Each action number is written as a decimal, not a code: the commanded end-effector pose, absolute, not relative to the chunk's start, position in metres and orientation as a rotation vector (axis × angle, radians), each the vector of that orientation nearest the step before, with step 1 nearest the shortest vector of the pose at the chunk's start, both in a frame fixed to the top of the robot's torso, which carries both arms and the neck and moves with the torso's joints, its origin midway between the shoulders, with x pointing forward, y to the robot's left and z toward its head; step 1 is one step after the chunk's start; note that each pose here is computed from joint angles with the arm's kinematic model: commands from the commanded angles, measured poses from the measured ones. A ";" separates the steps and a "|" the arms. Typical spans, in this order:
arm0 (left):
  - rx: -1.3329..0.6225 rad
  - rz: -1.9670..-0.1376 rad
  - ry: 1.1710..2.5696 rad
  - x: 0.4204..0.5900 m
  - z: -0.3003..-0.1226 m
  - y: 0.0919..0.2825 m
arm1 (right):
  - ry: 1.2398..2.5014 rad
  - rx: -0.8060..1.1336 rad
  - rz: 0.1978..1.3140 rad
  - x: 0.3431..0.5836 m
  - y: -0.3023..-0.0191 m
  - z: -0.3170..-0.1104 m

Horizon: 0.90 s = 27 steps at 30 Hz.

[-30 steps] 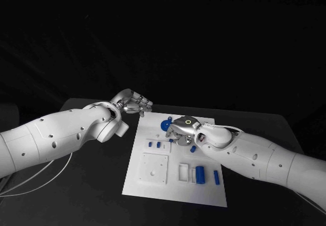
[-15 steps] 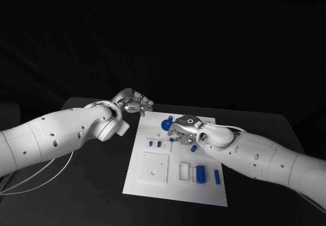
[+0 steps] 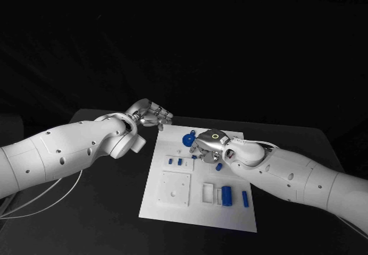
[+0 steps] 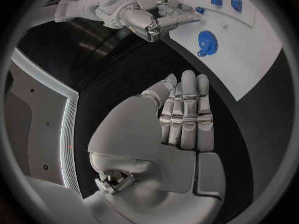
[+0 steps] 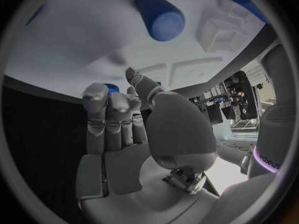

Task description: Assemble the parts on the task board

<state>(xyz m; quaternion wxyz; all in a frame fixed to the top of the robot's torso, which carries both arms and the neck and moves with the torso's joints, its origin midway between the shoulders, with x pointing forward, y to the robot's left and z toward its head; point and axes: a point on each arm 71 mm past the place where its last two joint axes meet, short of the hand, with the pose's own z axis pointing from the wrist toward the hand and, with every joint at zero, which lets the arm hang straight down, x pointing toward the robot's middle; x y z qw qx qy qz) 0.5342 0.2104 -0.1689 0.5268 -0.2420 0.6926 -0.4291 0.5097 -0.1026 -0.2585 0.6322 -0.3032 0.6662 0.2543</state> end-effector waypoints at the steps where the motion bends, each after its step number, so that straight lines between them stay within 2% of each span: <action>1: -0.572 -1.038 1.664 0.534 -0.168 0.208 | 1.527 -0.707 0.558 0.510 -0.100 -0.259; 27: -0.568 -1.042 1.668 0.533 -0.167 0.206 | 1.521 -0.715 0.532 0.514 -0.097 -0.262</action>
